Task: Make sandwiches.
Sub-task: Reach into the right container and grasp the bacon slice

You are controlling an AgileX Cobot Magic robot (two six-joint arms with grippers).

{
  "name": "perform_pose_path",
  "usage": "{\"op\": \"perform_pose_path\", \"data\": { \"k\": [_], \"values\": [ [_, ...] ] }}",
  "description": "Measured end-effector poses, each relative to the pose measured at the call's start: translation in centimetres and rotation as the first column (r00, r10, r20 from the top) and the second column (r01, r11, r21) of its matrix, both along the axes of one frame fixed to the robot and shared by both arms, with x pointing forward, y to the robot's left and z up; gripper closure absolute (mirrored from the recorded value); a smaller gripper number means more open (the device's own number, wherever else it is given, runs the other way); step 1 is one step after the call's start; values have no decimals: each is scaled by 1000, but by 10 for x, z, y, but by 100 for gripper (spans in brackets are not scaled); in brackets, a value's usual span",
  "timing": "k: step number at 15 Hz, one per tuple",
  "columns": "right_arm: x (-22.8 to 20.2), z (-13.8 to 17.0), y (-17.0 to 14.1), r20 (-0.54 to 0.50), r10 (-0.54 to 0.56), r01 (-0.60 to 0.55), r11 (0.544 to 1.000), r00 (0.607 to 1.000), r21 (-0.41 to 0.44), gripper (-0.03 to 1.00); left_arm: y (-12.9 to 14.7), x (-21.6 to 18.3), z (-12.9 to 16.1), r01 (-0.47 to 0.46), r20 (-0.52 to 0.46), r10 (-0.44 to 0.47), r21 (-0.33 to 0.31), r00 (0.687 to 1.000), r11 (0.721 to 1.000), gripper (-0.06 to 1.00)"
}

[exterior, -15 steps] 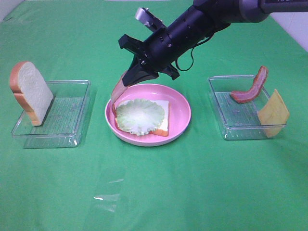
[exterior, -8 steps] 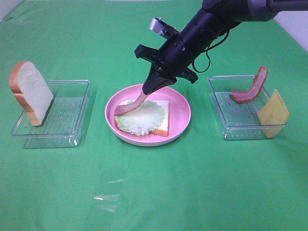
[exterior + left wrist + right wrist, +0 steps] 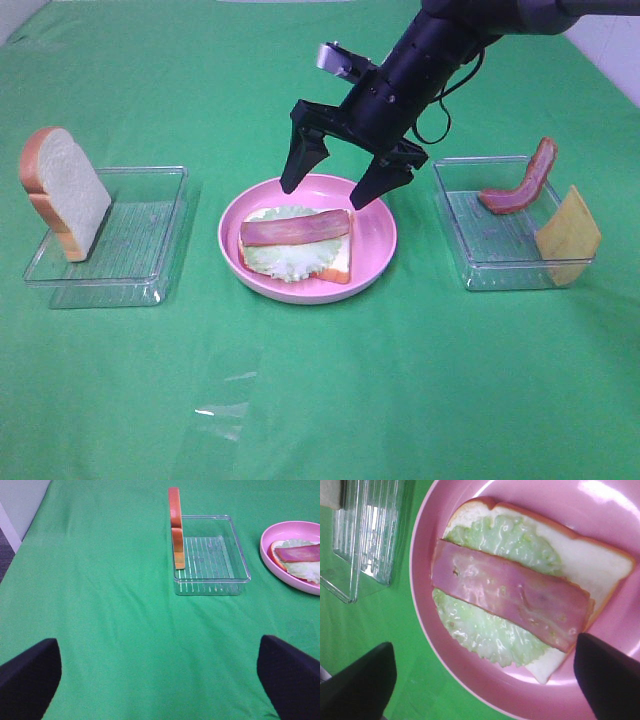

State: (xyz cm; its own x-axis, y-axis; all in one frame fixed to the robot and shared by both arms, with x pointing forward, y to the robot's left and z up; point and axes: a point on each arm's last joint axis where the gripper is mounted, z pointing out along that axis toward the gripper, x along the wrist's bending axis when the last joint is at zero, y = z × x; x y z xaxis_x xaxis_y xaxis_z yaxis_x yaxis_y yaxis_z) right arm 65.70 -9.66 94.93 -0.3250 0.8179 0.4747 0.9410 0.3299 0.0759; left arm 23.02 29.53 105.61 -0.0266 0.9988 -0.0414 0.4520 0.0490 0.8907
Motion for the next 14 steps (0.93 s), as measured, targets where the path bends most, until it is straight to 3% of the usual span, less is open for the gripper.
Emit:
{"op": "perform_pose_path", "data": {
  "k": [3,7,9,14],
  "values": [
    [7,29,-2,50,47,-45,998,998,-47,2,0,0,0,0,0,0,0,1000,1000,-3],
    [24,86,-18,263,-1,39,989,965,-139,1,0,0,0,0,0,0,0,1000,1000,-3],
    [35,108,-65,319,-99,154,976,943,-152,1,0,0,0,0,0,0,0,1000,1000,-3],
    [54,106,-165,342,-271,358,907,900,-223,1,0,0,0,0,0,0,0,1000,1000,-3]
  ]
}}
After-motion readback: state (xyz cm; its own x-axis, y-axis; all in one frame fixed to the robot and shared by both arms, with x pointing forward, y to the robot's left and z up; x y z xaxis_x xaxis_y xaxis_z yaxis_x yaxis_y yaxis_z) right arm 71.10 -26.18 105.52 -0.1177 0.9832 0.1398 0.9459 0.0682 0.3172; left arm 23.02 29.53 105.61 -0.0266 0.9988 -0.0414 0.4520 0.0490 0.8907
